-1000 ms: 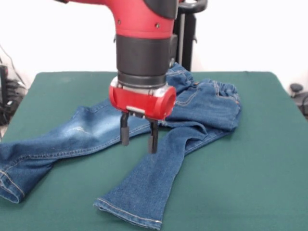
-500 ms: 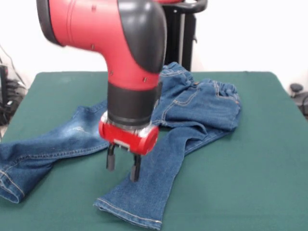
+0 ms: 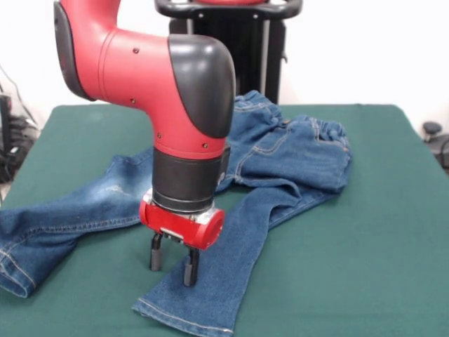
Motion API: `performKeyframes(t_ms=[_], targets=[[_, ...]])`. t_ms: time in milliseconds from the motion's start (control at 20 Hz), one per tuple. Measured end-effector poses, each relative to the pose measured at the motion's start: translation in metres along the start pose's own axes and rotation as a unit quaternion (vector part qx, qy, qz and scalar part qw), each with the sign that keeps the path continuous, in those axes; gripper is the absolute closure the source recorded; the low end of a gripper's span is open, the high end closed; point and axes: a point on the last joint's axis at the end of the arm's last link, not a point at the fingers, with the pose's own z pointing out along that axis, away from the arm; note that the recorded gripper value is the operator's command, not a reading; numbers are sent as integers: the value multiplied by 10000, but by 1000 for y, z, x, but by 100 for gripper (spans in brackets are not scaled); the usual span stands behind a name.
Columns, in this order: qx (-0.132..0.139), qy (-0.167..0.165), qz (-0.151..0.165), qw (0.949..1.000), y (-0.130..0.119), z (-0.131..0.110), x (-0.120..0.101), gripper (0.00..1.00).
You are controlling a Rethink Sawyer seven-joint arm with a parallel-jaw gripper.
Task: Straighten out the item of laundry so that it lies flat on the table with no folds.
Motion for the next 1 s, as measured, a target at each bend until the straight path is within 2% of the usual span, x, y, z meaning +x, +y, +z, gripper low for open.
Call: performKeyframes(t_ms=[100, 350, 400, 500, 650, 750, 800, 850, 900, 1000], targets=[[48, -36, -57, 10000, 1, 0, 0, 0], [352, -624, -537, 9960, 11, 4, -3, 0], [437, -1116, -760, 9899, 15, 10, -7, 0], [464, -1427, -865, 9849, 15, 14, -10, 0], [474, -2161, -1017, 9699, 14, 24, -14, 0], [440, -2812, -1058, 9528, 8, 32, -20, 0], [429, -3027, -1070, 9461, 4, 34, -22, 0], [425, -3145, -1076, 9422, 1, 35, -24, 0], [423, -3392, -1103, 9333, -8, 39, -27, 0], [438, -3531, -1127, 9277, -16, 41, -28, 0]])
